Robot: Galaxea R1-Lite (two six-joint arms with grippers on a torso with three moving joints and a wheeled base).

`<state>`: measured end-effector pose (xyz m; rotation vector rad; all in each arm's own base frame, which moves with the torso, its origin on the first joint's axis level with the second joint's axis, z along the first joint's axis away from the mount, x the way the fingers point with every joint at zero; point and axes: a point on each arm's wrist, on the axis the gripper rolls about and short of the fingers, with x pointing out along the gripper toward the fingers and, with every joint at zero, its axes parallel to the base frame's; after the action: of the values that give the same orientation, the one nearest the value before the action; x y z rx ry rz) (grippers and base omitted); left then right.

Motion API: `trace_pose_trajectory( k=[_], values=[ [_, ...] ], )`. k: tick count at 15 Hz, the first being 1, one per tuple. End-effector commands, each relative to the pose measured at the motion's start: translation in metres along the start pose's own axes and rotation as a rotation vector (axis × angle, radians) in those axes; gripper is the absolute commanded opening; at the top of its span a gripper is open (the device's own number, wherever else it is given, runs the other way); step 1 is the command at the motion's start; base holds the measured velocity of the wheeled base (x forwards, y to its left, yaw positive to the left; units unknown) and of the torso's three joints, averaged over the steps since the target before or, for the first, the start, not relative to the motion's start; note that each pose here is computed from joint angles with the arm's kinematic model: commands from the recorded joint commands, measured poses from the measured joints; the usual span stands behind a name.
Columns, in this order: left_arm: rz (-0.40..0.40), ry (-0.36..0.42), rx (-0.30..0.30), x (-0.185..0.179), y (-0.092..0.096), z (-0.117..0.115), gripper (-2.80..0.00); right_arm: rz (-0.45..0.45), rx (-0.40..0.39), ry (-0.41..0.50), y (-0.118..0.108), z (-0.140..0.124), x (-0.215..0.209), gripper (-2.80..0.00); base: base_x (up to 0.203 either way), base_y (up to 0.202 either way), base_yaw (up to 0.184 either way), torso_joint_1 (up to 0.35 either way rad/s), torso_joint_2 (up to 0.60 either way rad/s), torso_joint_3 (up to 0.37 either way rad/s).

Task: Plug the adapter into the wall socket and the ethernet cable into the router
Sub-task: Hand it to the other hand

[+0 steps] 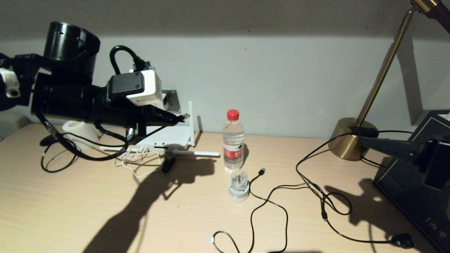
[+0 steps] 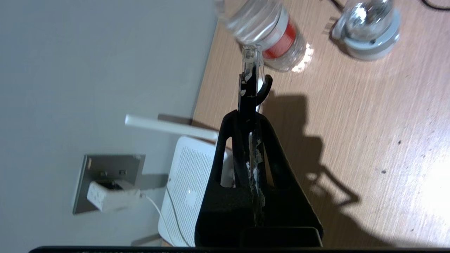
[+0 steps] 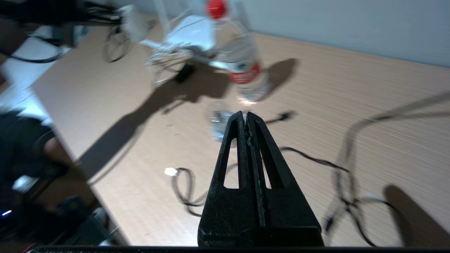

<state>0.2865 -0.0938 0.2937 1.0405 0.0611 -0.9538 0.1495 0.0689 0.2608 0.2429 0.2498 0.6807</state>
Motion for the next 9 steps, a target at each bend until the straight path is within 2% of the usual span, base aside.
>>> trace_pose_trajectory(
  k=[1,5,7,9],
  values=[
    [0.005,-0.023,0.035,0.001,-0.004,0.013,-2.80,0.051,0.015,0.072,0.004,0.002,0.037,-2.80,0.000,0.000,0.000,0.000,0.00,0.000],
    [0.008,-0.053,0.071,0.010,-0.008,0.026,-2.80,0.127,0.096,0.127,0.028,0.014,0.111,-2.80,0.000,0.000,0.000,0.000,0.00,0.000],
    [0.027,-0.060,0.085,0.014,-0.007,0.029,-2.80,0.142,0.114,0.116,0.036,0.022,0.137,-2.80,0.000,0.000,0.000,0.000,0.00,0.000],
    [0.030,-0.098,0.113,0.019,-0.009,0.040,-2.80,0.159,0.118,0.126,0.045,0.029,0.155,-2.80,0.000,0.000,0.000,0.000,0.00,0.000]
  ],
)
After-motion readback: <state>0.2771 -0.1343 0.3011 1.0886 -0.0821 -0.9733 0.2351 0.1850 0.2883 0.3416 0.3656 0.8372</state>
